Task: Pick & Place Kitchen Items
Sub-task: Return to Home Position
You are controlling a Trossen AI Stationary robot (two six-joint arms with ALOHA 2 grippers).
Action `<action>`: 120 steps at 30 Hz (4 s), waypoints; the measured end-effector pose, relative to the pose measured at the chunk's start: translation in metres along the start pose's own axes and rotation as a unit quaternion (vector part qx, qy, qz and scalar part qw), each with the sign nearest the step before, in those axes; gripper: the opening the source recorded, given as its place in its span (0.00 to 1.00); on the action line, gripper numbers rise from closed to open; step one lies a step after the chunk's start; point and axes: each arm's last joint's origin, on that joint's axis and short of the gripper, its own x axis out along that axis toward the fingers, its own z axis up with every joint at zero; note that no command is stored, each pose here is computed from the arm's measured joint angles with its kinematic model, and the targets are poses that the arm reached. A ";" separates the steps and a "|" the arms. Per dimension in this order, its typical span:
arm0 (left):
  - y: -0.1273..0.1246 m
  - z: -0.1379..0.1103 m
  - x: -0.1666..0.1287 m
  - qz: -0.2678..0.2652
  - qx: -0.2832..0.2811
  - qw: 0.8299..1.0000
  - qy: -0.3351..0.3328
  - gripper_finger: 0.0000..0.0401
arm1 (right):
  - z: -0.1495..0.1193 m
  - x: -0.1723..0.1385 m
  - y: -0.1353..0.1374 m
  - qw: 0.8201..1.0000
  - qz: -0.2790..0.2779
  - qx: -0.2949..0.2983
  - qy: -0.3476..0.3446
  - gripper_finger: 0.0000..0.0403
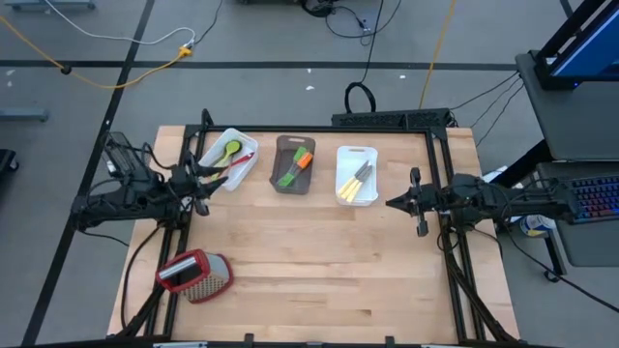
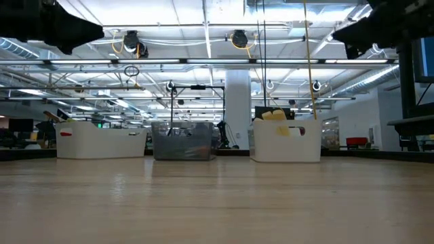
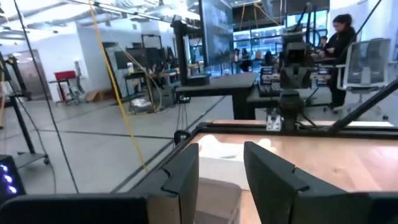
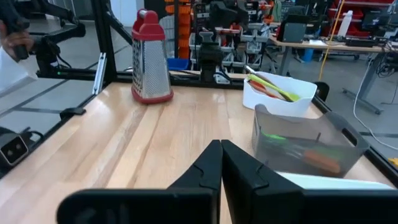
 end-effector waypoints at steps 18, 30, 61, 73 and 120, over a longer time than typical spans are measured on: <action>-0.011 -0.041 0.009 -0.055 0.027 0.998 0.010 0.33 | -0.052 -0.019 0.003 0.998 0.000 0.015 -0.062 0.01; -0.015 -0.061 0.013 -0.068 0.022 0.997 -0.008 0.33 | -0.052 -0.019 0.003 0.998 0.002 0.022 -0.060 0.01; -0.017 -0.060 0.013 -0.102 0.049 0.993 -0.030 0.33 | -0.067 -0.013 0.007 0.997 0.064 0.021 -0.043 0.01; -0.018 -0.062 0.013 -0.104 0.035 0.994 -0.021 0.33 | -0.069 -0.011 0.006 0.996 0.040 0.029 -0.069 0.01; -0.018 -0.061 0.013 -0.103 0.035 0.994 -0.023 0.33 | -0.062 -0.011 0.005 0.990 0.030 -0.044 -0.129 0.01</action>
